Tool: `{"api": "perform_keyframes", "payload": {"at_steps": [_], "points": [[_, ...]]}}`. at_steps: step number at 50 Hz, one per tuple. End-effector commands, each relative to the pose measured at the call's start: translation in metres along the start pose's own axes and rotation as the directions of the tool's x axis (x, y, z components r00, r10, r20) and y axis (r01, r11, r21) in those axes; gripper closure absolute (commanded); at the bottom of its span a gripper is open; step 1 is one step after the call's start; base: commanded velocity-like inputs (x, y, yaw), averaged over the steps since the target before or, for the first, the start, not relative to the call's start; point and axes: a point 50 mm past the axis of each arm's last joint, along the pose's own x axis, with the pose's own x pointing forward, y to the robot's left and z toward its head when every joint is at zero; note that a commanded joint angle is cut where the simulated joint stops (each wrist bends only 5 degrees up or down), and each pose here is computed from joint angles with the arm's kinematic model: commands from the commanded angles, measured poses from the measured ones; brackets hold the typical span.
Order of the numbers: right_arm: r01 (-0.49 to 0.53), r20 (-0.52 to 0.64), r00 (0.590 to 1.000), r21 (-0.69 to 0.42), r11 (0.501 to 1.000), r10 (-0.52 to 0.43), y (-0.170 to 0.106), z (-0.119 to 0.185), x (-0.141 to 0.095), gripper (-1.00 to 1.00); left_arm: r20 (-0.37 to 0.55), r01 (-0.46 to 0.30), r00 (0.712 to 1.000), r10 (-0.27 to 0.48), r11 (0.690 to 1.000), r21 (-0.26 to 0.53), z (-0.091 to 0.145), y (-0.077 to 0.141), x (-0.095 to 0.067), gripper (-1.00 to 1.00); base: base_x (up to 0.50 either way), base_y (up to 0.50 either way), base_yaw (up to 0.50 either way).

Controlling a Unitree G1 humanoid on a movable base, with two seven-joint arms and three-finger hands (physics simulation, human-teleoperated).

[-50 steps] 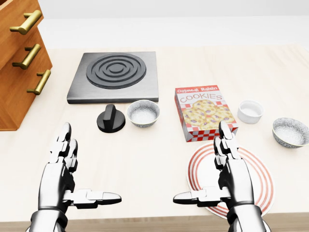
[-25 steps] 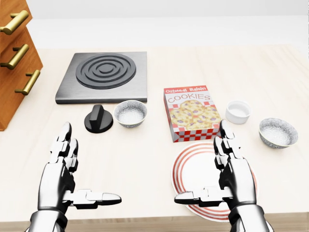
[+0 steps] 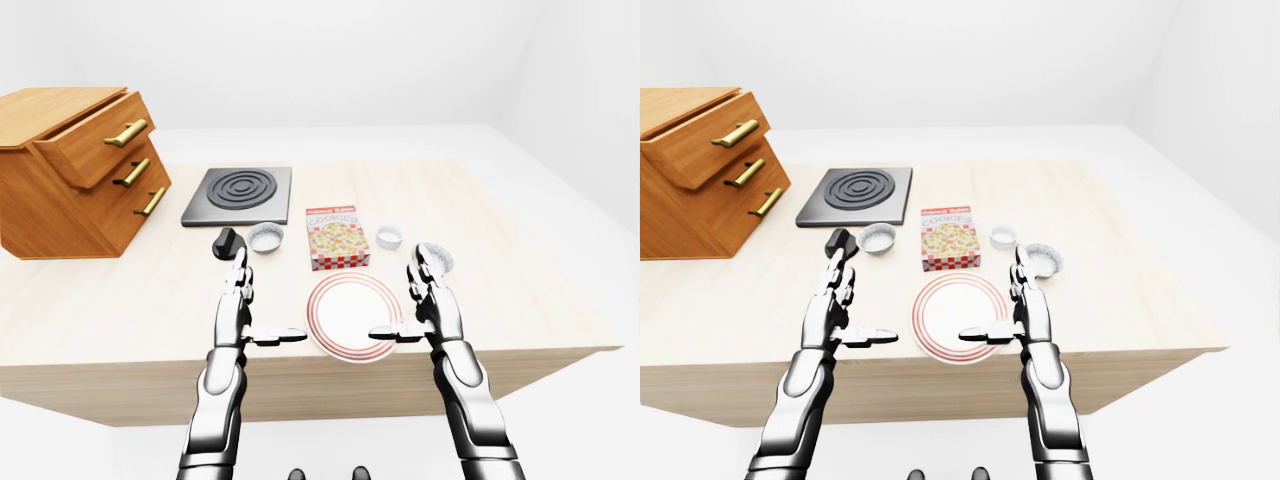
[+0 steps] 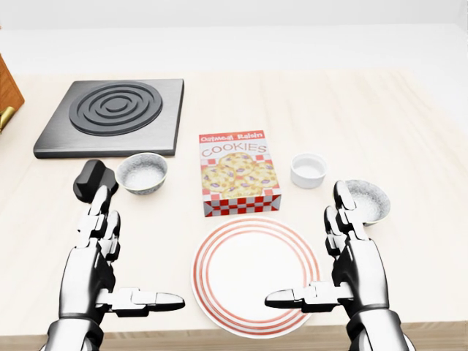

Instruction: Pick the akita bowl next to the plate and place it on the plate.

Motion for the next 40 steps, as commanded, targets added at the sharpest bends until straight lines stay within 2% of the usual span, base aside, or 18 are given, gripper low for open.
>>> {"api": "perform_keyframes", "payload": {"at_steps": [1, 16, 23, 40], "points": [[0.001, 0.002, 1.000, 0.001, 1.000, -0.001, -0.0003, -0.0003, 0.0004, -1.00, -0.003, 0.004, 1.000, -0.004, 1.000, -0.009, -0.0007, -0.0006, 0.0002, -1.00, 0.00, -0.35, 0.00], [0.003, -0.001, 1.000, -0.005, 1.000, -0.003, 0.0004, -0.0006, 0.0003, -1.00, -0.006, 0.005, 1.000, -0.005, 1.000, -0.012, -0.0019, -0.0009, 0.0004, -1.00, 0.00, -0.28, 0.00], [0.009, 0.001, 1.000, -0.085, 0.996, -0.009, 0.0053, -0.0061, 0.0002, -1.00, -0.011, -0.001, 1.000, 0.001, 1.000, -0.024, -0.0032, 0.0004, 0.0007, -1.00, 0.00, -0.01, 0.00], [-0.020, 0.024, 0.999, -0.083, 0.996, 0.022, 0.0069, -0.0018, -0.0031, -1.00, -0.016, -0.008, 1.000, 0.007, 0.999, -0.041, -0.0051, 0.0015, 0.0009, -1.00, 0.03, 0.00, 0.00]]}}
